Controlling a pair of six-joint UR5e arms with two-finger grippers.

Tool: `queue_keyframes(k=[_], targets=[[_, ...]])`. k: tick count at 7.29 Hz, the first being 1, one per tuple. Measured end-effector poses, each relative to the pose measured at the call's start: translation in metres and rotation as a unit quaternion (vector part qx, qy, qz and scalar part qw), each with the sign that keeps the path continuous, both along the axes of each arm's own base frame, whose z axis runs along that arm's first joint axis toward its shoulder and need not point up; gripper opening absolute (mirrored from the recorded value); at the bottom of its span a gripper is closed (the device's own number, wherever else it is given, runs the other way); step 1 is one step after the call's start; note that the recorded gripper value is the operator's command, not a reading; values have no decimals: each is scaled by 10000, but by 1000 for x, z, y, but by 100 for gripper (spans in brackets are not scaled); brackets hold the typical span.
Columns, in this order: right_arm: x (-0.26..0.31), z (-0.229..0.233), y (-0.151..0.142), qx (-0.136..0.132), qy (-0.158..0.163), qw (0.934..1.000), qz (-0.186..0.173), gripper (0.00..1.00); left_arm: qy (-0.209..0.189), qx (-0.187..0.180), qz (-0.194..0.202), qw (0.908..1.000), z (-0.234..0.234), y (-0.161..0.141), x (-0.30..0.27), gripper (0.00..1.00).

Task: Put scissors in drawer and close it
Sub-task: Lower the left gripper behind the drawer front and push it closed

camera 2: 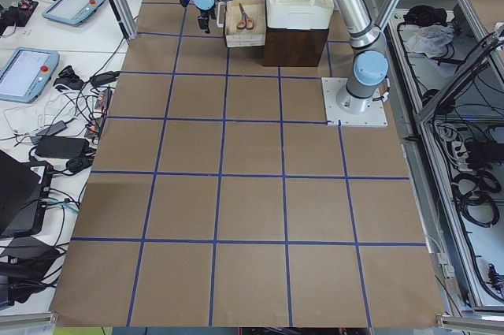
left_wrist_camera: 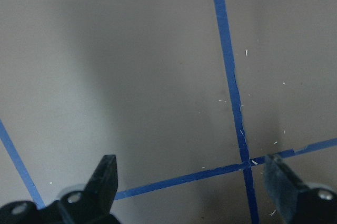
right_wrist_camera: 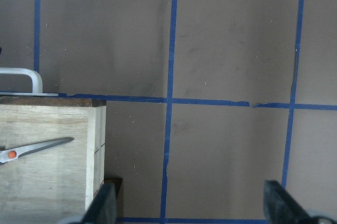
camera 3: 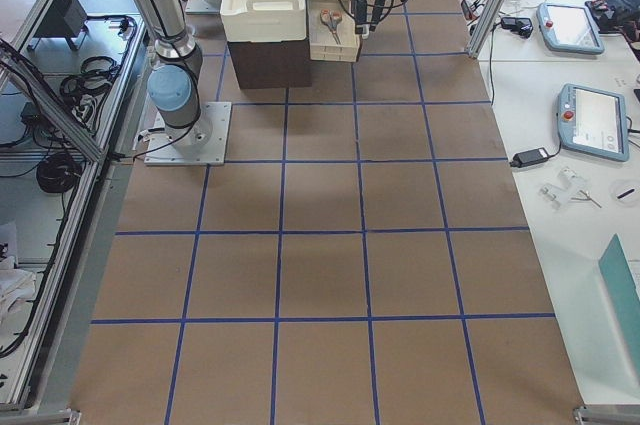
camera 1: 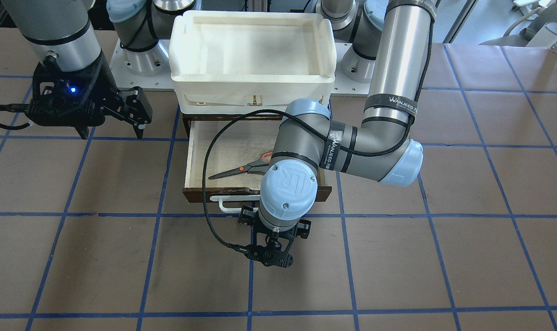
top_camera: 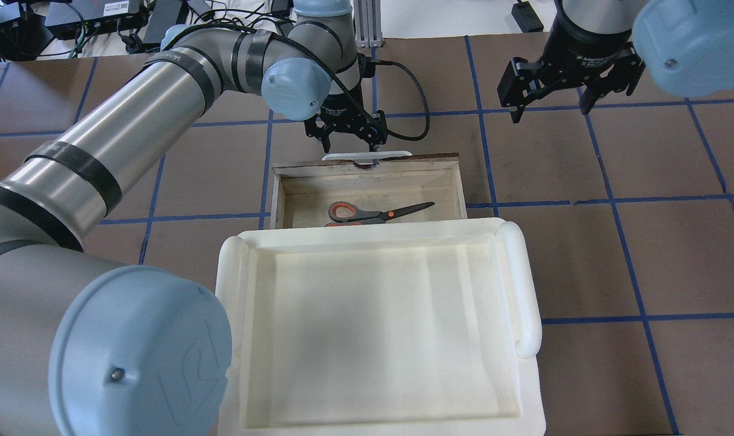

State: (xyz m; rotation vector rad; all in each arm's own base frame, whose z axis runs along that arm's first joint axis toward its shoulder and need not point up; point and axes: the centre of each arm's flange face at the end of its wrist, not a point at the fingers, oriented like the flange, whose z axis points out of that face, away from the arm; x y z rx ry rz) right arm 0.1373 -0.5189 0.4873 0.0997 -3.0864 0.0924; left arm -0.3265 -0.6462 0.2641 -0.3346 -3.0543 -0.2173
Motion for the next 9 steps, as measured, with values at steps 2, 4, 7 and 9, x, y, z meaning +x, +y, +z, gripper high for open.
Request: queue_keyframes(k=[2,4,7,9], targets=[[0,-2,0,24,-2,10000,2,100,28,160,22,9999,4,8,1,100],[0,-4,-1,44,0,10000,6,100,22,224,21,9997,3,10,1,100],[0,-4,-1,59,5,10000,2,100,11,270,20,9996,8,13,2,100],[0,-4,-1,59,8,10000,12,100,-3,304,22,9995,14,16,3,100]])
